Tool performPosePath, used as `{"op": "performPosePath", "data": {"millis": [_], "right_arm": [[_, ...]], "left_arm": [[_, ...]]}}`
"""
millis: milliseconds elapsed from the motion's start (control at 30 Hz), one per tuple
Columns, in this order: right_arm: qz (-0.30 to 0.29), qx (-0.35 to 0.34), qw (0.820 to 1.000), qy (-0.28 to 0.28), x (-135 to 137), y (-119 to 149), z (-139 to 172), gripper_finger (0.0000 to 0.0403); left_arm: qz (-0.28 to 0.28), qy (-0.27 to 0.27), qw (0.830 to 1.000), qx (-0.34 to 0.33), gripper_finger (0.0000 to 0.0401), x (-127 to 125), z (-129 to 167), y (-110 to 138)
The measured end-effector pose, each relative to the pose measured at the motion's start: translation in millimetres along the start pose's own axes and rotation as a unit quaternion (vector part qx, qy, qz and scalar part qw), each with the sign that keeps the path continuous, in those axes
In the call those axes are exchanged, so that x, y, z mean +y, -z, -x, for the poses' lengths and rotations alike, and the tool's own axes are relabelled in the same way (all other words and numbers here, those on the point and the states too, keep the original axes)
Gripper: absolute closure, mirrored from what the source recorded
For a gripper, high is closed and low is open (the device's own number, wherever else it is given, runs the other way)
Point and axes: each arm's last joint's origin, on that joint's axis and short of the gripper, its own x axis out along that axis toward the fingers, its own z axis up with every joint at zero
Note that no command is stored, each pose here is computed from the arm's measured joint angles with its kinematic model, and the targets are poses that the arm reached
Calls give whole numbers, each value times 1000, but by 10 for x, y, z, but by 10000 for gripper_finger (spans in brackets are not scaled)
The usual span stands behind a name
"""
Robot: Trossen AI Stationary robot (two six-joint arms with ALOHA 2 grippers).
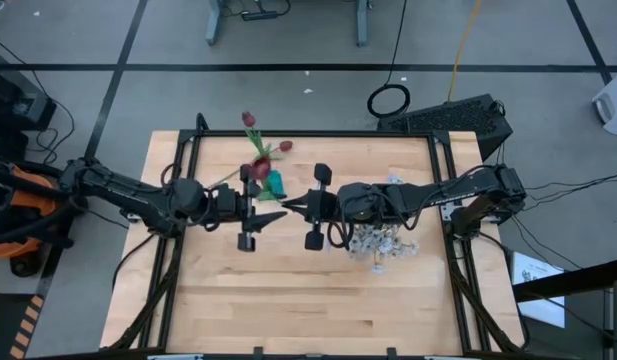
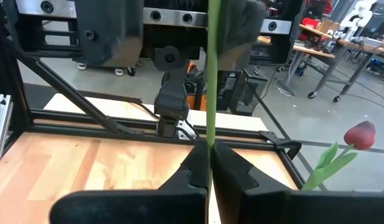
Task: Sort flowers into vase by color
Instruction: Put the red tulip into the blue vase
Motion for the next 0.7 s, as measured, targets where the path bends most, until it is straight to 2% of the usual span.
{"op": "performPosePath", "data": {"millis": [700], "right_arm": [[-9, 12, 1000, -1, 5, 24, 1, 402]], "left_arm": [[1, -13, 1000, 3, 237, 16, 73, -74]]}}
